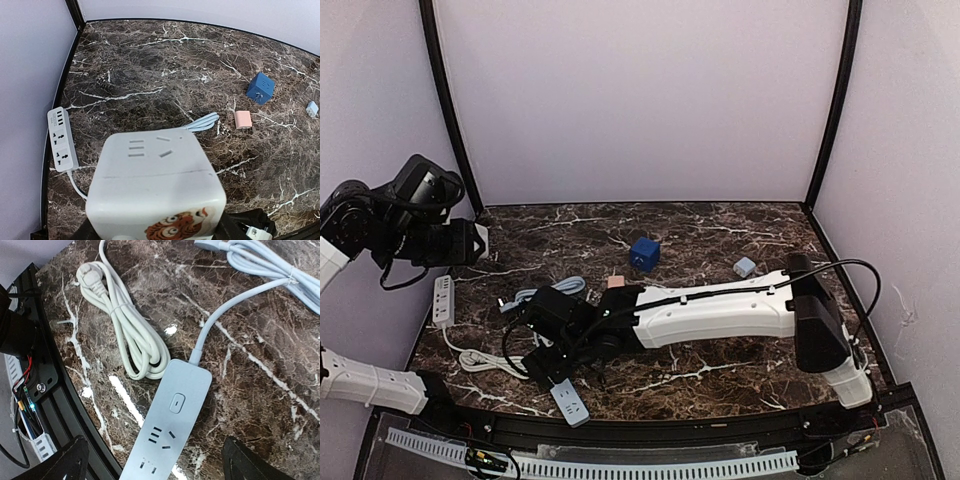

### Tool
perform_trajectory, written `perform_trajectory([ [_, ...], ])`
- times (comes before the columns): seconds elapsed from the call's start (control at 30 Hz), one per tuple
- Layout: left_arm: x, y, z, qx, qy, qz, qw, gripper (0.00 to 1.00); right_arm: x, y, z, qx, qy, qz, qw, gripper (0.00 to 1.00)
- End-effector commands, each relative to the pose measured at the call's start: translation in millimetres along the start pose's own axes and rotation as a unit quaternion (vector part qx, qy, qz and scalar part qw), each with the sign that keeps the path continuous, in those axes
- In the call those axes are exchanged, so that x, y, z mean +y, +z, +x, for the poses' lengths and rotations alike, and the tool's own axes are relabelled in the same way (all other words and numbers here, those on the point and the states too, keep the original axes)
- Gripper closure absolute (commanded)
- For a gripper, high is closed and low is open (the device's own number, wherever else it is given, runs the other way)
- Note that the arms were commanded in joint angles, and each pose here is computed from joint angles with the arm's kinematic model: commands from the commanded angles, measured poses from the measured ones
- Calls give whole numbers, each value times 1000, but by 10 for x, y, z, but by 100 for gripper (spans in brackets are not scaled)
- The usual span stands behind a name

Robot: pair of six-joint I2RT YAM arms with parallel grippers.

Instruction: Insert the plug

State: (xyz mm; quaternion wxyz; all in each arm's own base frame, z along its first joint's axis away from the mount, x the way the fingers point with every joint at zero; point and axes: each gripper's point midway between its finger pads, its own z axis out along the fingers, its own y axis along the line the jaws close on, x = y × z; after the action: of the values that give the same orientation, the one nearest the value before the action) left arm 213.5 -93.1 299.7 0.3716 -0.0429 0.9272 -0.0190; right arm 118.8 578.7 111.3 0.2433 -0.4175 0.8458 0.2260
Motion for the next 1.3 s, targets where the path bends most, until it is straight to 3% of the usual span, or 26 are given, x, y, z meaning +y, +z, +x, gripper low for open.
perform_trajectory([
  [0.0,188,-30,67,-2,-10,-27,1000,99,155,115,116,26,-12,-23,999,9],
  [0.47,195,6,202,16,-28,-20,999,99,-64,518,542,90,-22,41,995,9],
  [0.6,190,-1,236,22,-30,-14,999,99,-80,586,582,96,-18,46,994,13],
  [0.73,198,-14,264,25,-33,-9,999,99,-99,622,570,94,-13,55,994,22],
  [1.03,243,-62,309,25,-41,-2,999,99,-392,515,366,59,39,113,991,67],
  [1.27,176,-91,282,24,-50,19,998,99,-904,480,378,64,122,152,979,77],
])
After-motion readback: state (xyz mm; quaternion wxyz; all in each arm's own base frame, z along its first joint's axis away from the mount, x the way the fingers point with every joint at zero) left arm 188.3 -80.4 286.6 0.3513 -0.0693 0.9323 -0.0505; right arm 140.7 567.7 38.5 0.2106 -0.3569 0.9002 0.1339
